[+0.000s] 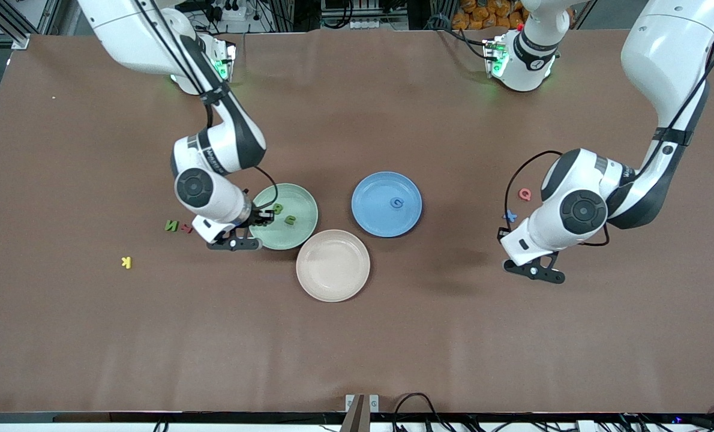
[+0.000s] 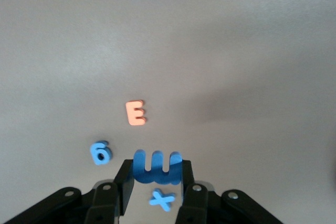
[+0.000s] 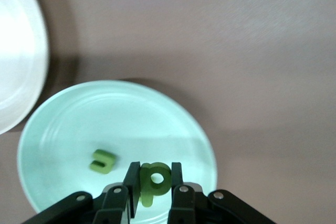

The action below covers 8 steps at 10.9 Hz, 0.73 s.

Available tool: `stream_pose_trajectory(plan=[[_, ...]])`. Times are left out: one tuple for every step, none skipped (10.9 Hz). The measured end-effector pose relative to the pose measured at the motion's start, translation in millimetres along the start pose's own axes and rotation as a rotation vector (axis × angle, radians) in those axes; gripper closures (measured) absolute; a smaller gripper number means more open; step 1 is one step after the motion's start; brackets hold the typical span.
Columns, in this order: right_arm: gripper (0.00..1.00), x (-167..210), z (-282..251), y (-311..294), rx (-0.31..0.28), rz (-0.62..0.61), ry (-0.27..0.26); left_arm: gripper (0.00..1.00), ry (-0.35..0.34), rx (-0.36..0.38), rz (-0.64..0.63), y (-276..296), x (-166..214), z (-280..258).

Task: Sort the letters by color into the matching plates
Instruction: 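Carry the green p over the green plate while the left gripper carries the E, then release the p on the green plate while the left gripper drops the E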

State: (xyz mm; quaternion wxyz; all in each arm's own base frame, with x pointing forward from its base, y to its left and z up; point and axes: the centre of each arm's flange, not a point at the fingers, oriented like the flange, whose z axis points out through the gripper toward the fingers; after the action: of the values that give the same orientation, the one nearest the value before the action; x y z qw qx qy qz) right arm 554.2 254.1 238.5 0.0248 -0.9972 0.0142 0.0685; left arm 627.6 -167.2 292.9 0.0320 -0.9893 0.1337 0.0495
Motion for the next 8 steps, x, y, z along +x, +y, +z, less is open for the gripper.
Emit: stream_pose_trajectory(plan=[[0.73, -7, 1, -14, -0.003, 0.012, 0.000, 0.59, -0.004, -0.004, -0.031, 8, -2, -1], [0.73, -12, 3, -23, -0.006, 0.011, -0.001, 0.59, -0.007, -0.009, -0.060, 15, -4, -2], [0.71, -14, 4, -28, -0.007, 0.008, -0.002, 0.59, -0.012, -0.013, -0.085, 22, -7, -2], [0.70, -16, 4, -30, -0.009, 0.019, -0.003, 0.59, -0.017, -0.017, -0.109, 29, -9, -1], [0.61, -16, 4, -30, -0.009, 0.039, -0.003, 0.59, -0.020, -0.022, -0.132, 39, -11, -1], [0.48, -14, 4, -28, -0.010, 0.050, -0.002, 0.59, -0.020, -0.028, -0.157, 50, -13, -3], [0.37, -12, 3, -23, -0.012, 0.059, 0.000, 0.59, -0.021, -0.036, -0.181, 63, -16, -5], [0.24, -10, 3, -19, -0.014, 0.066, 0.002, 0.59, -0.024, -0.046, -0.204, 76, -18, -7]])
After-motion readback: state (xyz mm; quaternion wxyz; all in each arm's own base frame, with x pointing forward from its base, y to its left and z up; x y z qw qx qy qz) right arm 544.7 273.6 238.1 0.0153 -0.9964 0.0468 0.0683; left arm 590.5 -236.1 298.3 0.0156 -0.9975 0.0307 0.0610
